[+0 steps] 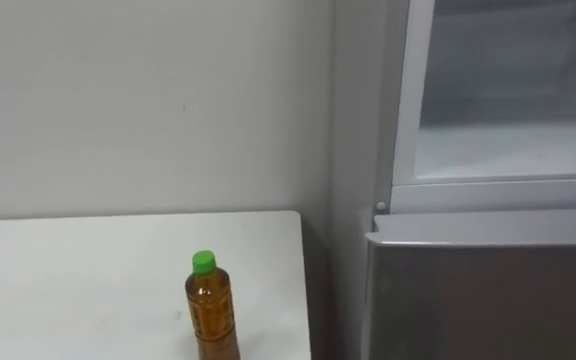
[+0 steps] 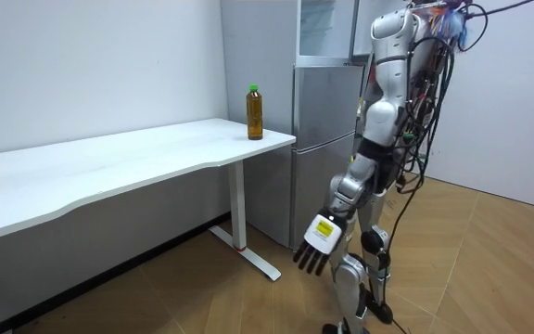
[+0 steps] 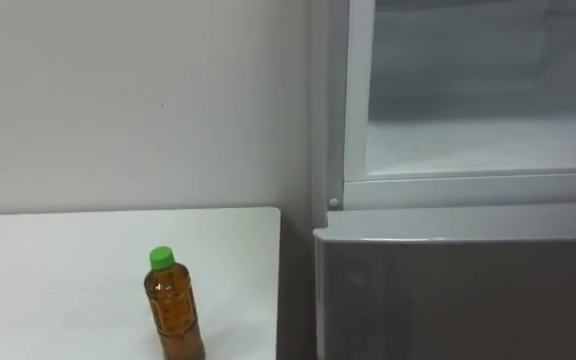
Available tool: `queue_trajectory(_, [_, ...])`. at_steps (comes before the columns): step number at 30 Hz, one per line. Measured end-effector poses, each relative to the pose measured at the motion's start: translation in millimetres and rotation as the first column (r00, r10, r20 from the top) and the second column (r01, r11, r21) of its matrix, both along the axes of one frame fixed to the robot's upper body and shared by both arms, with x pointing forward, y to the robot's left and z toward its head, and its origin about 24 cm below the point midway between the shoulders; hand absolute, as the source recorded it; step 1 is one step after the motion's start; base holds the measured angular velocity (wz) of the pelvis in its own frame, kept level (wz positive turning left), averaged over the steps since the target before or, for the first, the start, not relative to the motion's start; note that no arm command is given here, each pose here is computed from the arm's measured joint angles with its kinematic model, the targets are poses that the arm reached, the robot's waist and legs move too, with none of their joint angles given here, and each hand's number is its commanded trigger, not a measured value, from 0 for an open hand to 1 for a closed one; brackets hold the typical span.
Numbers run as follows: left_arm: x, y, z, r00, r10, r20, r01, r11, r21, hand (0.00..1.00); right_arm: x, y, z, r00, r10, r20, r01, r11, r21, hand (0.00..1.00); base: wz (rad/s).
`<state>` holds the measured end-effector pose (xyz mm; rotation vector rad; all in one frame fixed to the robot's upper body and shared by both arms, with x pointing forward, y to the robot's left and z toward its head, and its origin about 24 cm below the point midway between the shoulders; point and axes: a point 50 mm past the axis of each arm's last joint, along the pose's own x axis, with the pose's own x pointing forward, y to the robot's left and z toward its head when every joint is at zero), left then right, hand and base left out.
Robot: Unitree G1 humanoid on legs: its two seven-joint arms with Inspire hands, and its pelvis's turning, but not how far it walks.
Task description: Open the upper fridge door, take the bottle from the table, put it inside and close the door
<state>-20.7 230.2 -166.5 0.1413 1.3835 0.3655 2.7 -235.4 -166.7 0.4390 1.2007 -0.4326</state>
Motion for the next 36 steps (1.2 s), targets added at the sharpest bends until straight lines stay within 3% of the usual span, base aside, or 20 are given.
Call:
queue_trajectory(7, [26.7, 2.6, -0.3, 0.985, -0.172, 0.015, 0.171, 0.985, 0.025, 0.00, 10.8, 2.0, -0.2, 0.999, 0.034, 0.020, -0.034, 0.999, 0.002, 0.00, -0.08])
queue_trajectory(16, [30.0, 2.8, 0.6, 0.982, -0.181, 0.045, 0.179, 0.983, 0.036, 0.00, 19.5, 3.7, 0.6, 0.996, 0.074, 0.056, -0.073, 0.997, -0.006, 0.00, -0.02])
queue_trajectory(22, [33.9, 2.7, 1.6, 0.978, -0.189, 0.085, 0.186, 0.982, 0.043, 0.00, 43.8, 10.9, 5.0, 0.975, 0.155, 0.162, -0.159, 0.987, 0.010, 0.00, -0.02])
queue_trajectory(26, [32.8, 2.5, 2.3, 0.976, -0.195, 0.100, 0.191, 0.980, 0.047, 0.00, 75.7, 20.9, 15.7, 0.908, 0.302, 0.292, -0.309, 0.951, -0.024, 0.00, 0.00])
queue_trajectory(34, [43.7, 3.1, 4.9, 0.961, -0.240, 0.135, 0.233, 0.970, 0.064, 0.00, 131.2, 36.3, 49.0, 0.747, 0.388, 0.539, -0.408, 0.909, -0.089, 0.00, 0.00])
queue_trajectory(36, [45.6, 5.3, 7.0, 0.957, -0.247, 0.151, 0.238, 0.969, 0.071, 0.00, 147.3, 43.0, 65.9, 0.672, 0.416, 0.613, -0.437, 0.891, -0.126, 0.00, 0.00])
